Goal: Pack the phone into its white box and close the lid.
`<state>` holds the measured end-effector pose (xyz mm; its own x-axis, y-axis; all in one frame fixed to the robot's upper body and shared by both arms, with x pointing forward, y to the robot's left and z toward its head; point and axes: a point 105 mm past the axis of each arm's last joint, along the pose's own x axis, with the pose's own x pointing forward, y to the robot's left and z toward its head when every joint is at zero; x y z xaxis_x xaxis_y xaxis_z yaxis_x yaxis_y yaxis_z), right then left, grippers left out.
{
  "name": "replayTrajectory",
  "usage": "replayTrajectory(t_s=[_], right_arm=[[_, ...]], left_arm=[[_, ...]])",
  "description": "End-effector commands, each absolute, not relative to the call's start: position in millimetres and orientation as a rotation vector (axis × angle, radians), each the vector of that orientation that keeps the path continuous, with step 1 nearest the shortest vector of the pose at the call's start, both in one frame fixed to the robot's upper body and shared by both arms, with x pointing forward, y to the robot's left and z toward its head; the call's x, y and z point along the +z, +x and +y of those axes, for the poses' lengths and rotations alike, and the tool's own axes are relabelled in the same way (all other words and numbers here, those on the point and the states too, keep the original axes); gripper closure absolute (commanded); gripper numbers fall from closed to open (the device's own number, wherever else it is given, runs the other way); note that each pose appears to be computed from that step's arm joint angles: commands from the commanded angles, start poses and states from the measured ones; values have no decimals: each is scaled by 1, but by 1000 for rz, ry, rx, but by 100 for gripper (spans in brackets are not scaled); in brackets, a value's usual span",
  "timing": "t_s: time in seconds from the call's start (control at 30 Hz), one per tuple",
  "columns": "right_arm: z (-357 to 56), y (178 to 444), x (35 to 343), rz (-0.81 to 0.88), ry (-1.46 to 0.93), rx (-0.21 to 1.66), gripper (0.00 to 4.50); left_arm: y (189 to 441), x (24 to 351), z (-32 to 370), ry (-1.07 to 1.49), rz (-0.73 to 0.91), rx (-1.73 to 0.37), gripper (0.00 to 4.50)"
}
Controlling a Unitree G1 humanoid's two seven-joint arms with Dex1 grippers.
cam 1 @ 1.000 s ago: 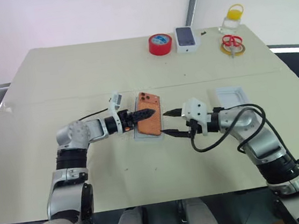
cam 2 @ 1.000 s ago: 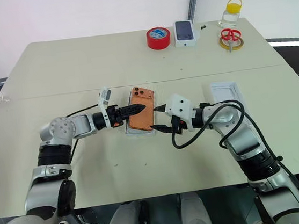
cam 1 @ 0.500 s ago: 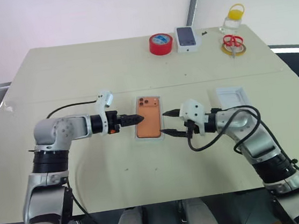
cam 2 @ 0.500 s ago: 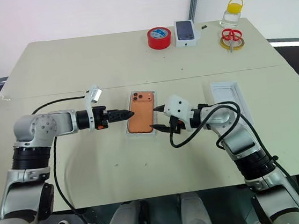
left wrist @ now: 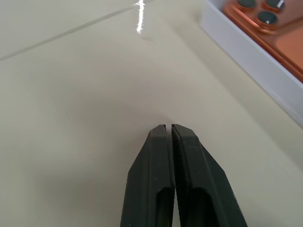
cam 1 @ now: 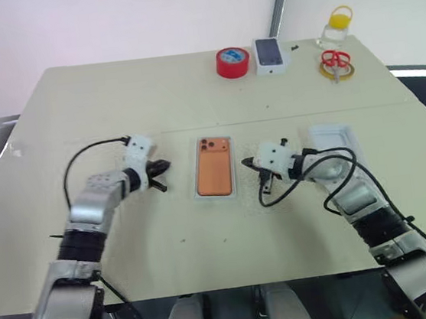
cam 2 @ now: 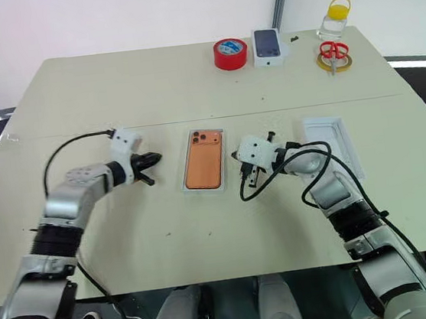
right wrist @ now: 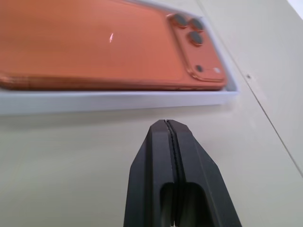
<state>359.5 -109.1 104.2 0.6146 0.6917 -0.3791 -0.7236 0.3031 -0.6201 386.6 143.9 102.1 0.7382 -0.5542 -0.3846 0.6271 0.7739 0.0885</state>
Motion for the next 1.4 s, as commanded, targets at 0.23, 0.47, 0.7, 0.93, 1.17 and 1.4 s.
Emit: replayTrajectory(t_s=[0.23, 0.47, 0.7, 0.93, 1.17, 1.4], right_arm=[[-113, 357, 112, -10, -932, 977, 450], [-169, 341, 112, 95, -976, 933, 450], [-198, 322, 108, 169, -990, 893, 450], [-205, 312, 107, 212, -950, 877, 450], [-217, 311, 105, 241, -978, 850, 450], [-251, 314, 108, 283, -995, 784, 450]], left_arm=[[333, 76, 45, 163, 527, -1074, 444], [332, 95, -16, 73, 449, -1171, 444], [332, 90, -37, 176, 435, -1260, 444], [337, 93, -39, 203, 411, -1284, 444], [339, 88, -23, 211, 417, -1258, 444], [348, 97, -2, 190, 364, -1183, 444]])
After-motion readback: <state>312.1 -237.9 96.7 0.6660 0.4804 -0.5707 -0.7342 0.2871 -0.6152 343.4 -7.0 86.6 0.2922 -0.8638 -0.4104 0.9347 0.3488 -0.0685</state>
